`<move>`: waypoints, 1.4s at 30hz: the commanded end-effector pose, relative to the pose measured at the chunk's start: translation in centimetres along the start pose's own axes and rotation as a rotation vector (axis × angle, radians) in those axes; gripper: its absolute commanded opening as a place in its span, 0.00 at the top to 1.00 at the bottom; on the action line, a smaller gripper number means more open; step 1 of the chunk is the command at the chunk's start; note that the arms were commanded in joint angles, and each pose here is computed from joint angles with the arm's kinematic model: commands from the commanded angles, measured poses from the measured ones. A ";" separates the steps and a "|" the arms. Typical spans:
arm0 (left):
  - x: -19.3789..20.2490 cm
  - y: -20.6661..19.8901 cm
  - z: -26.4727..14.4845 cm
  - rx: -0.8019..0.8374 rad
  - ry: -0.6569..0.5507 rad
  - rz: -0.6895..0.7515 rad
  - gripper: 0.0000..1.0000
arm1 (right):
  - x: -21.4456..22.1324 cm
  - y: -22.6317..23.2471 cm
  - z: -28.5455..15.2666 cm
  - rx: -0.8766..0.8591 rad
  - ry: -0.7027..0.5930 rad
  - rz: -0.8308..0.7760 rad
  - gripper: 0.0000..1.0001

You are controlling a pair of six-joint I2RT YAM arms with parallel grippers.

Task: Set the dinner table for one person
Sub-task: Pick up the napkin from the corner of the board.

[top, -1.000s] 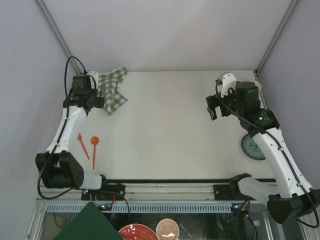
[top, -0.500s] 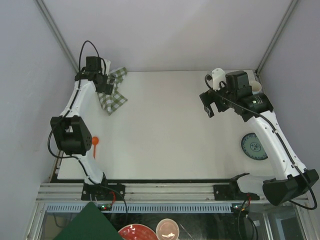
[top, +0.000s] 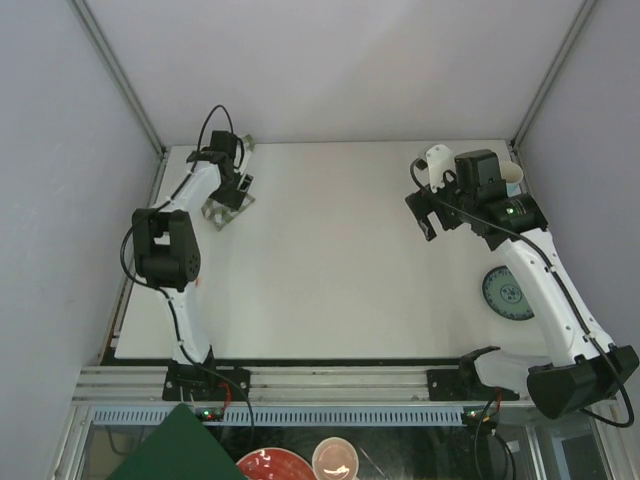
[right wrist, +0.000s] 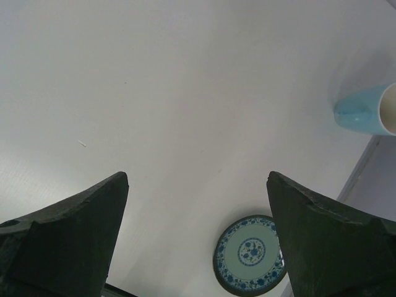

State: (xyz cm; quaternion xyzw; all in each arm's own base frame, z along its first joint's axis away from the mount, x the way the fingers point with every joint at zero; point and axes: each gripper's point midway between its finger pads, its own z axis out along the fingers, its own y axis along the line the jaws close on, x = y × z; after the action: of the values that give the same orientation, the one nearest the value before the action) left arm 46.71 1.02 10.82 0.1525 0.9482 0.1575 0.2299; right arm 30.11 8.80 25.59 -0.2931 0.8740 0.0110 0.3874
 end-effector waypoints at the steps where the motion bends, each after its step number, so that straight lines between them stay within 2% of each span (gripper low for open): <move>1: -1.2 1.3 0.7 -0.049 0.007 0.001 0.19 | -2.3 0.2 -2.3 -0.005 -0.109 -0.036 0.08; 4: -1.2 0.9 2.0 -0.044 0.040 0.009 0.27 | -2.0 0.6 -2.6 -0.017 -0.104 -0.044 0.13; 8: -1.4 1.0 2.7 -0.060 0.049 0.010 0.49 | -1.5 1.3 -2.7 -0.054 -0.095 -0.048 0.20; 9: -1.5 1.2 2.7 -0.071 0.048 0.010 0.57 | -1.4 1.5 -2.7 -0.064 -0.092 -0.048 0.22; 12: -1.7 1.8 2.7 -0.104 0.044 0.012 0.96 | -1.0 1.9 -2.5 -0.083 -0.082 -0.044 0.28; 13: -1.7 2.0 2.5 -0.113 0.042 0.014 0.99 | -0.8 2.0 -2.4 -0.087 -0.076 -0.043 0.29; 17: -2.0 1.5 0.7 -0.149 0.023 0.080 1.00 | -0.4 2.4 -2.1 -0.101 -0.067 -0.034 0.34; 21: -4.3 -0.4 -3.7 -0.144 -0.098 0.127 1.00 | 0.4 2.9 -1.7 -0.113 -0.044 -0.028 0.38; 28: -9.3 -5.4 -12.4 -0.075 -0.313 0.206 1.00 | 1.7 3.3 -1.0 -0.118 -0.006 -0.005 0.48; 34: -12.6 -11.5 -18.2 0.065 -0.433 0.294 1.00 | 2.0 2.7 -1.5 -0.087 -0.006 0.027 0.57; 42: -15.7 -17.7 -24.1 0.145 -0.592 0.350 1.00 | 2.7 1.8 -3.4 -0.047 -0.025 0.057 0.60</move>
State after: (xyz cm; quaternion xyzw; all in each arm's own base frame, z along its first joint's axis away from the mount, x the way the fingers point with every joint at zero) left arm 44.97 -23.08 26.92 0.3603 0.8350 0.1002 0.4037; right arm 26.04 8.74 24.49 -0.2963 0.8788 0.0485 0.3709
